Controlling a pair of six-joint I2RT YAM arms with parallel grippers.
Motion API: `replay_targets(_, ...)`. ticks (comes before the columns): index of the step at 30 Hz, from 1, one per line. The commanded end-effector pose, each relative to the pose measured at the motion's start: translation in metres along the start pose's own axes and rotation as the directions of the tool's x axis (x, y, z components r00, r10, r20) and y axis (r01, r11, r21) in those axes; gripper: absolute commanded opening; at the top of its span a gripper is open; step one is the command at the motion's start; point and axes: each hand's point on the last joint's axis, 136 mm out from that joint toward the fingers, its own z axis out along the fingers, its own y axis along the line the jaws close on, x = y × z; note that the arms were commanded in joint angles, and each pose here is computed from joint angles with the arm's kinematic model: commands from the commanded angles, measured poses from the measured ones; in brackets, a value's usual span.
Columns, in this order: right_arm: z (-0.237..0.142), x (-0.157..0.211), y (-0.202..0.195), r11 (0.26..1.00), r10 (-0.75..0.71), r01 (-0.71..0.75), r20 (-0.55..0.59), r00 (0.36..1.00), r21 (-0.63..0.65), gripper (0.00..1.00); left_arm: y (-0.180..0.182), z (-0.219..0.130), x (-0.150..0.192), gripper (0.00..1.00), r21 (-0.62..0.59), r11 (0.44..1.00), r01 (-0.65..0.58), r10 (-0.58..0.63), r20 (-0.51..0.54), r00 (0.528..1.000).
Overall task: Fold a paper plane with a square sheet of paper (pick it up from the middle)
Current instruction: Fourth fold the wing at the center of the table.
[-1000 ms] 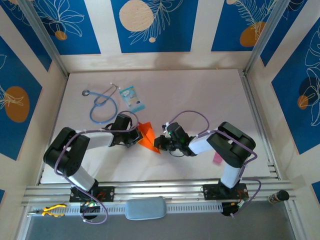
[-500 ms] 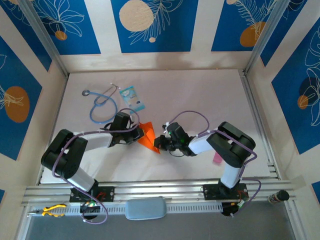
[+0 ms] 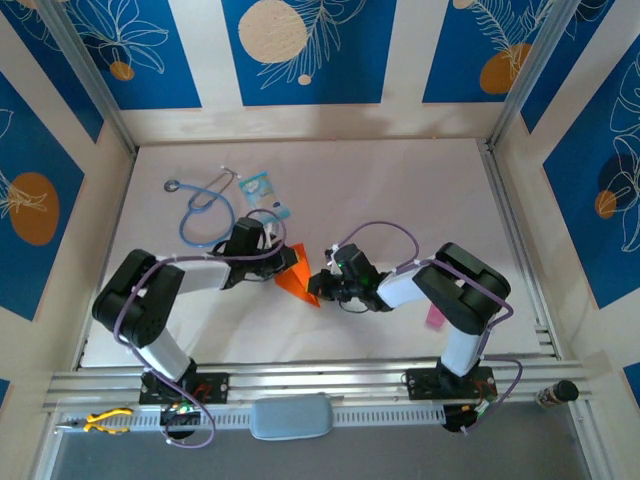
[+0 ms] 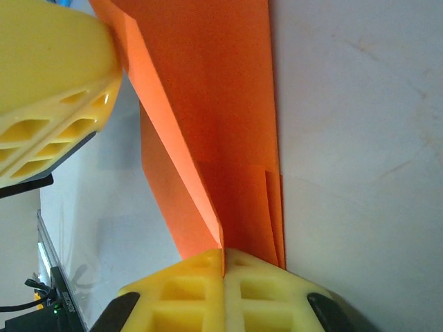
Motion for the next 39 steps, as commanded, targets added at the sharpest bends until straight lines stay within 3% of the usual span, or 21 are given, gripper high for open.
replay_targets(1, 0.007, 0.022, -0.025, 0.996, 0.056, -0.049, -0.086, 0.995, 0.081, 0.03, 0.0, 0.007, -0.001, 0.0, -0.011, 1.0, -0.011, 0.011, -0.011, 1.0)
replay_targets(14, 0.007, 0.023, -0.027, 0.994, 0.07, -0.061, -0.106, 0.992, 0.091, 0.03, 0.013, 0.011, -0.002, 0.0, -0.075, 0.997, 0.002, -0.003, -0.008, 1.0)
replay_targets(39, 0.01, 0.026, -0.036, 0.985, 0.132, -0.115, -0.132, 0.982, 0.126, 0.03, 0.016, 0.023, 0.0, 0.0, -0.069, 0.998, 0.003, -0.006, -0.049, 0.999)
